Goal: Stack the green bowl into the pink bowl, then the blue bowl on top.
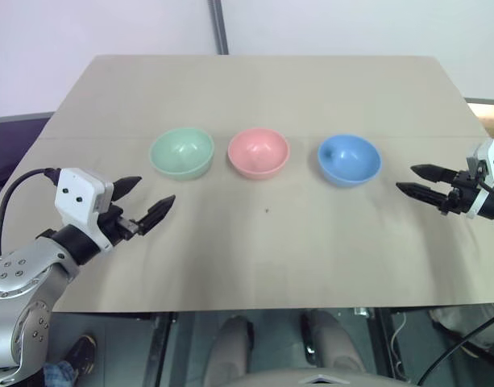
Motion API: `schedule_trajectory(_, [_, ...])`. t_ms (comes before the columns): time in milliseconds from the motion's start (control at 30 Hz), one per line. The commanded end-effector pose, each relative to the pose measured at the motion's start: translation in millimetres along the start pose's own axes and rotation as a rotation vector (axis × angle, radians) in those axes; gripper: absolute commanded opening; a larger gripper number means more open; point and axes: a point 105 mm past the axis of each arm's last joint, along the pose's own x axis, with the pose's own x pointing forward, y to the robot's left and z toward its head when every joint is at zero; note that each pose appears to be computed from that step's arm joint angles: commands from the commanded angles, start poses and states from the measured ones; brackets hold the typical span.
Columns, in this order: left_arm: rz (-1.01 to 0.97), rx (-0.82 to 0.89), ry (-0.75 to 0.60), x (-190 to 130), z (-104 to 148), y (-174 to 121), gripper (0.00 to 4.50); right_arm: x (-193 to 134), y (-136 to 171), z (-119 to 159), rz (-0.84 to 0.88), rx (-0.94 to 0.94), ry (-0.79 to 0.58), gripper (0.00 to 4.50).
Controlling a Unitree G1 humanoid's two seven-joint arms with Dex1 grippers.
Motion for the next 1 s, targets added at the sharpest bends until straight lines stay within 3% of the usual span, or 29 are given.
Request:
schedule_trajectory(33, [-0.023, 0.030, -0.030, 1.2, 8.2, -2.6, 3.93, -7.3, 1.9, 17.6, 0.000, -0.065, -0.038, 3.59])
schedule_trajectory(1000, [-0.062, -0.001, -0.060, 6.2, 11.5, -5.3, 3.93, 1.0, 5.2, 24.4, 0.017, -0.064, -0.066, 3.59])
